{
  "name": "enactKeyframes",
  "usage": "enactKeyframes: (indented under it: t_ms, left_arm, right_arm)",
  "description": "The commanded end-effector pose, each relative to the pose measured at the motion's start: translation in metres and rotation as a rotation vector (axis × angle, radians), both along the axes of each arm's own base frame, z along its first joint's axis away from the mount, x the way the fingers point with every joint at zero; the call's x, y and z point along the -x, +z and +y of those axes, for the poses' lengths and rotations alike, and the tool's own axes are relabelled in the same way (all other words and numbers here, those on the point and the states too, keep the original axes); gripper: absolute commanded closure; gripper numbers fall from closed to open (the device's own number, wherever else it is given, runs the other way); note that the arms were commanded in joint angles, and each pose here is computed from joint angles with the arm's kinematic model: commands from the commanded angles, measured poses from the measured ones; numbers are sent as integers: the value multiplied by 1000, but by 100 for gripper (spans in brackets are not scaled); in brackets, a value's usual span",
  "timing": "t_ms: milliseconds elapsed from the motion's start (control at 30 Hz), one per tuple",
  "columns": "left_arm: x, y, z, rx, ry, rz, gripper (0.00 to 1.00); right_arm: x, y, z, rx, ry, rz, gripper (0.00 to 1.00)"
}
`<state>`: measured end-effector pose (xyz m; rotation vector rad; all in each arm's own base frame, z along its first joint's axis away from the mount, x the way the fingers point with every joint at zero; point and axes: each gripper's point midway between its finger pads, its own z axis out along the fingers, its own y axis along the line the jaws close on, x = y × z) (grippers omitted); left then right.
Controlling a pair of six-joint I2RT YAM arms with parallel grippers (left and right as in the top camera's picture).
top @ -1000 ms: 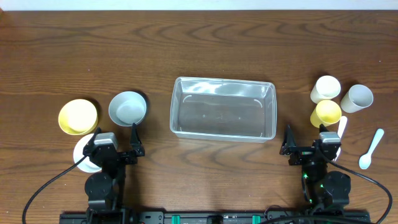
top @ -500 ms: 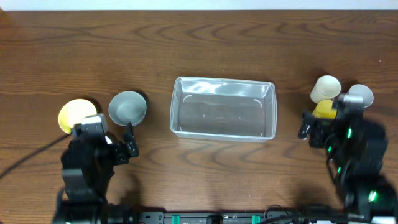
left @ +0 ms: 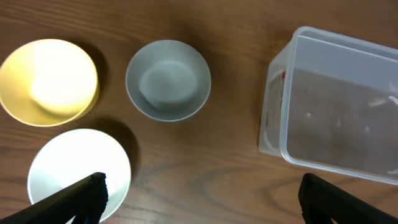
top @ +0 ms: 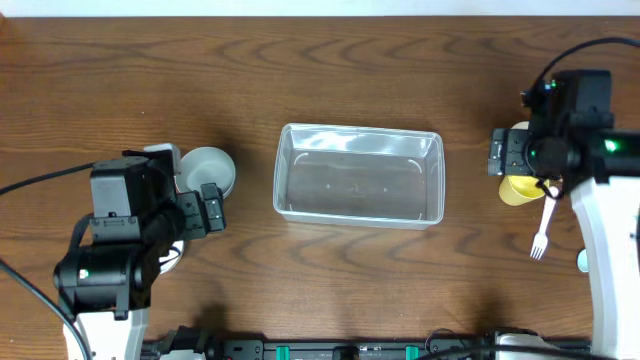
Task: Pack container
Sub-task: 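Grasp the yellow cup with the right gripper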
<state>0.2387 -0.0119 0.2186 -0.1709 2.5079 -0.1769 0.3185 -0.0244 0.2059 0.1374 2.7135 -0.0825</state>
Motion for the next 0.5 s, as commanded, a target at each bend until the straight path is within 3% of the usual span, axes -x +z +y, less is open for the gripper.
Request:
enactKeyframes:
  t_ms: [0, 100, 467]
  left_arm:
    - [-1, 4, -4, 22, -9, 4, 2]
    - [-1, 2, -5, 22, -9, 14, 2]
    - [-1, 1, -4, 22, -9, 17, 2]
  right_arm:
    - [-11, -22, -13, 5, -46, 71, 9]
    - [-20, -50, -19, 0, -61, 145, 3]
    - [-25, -122, -23, -23, -104, 349, 6]
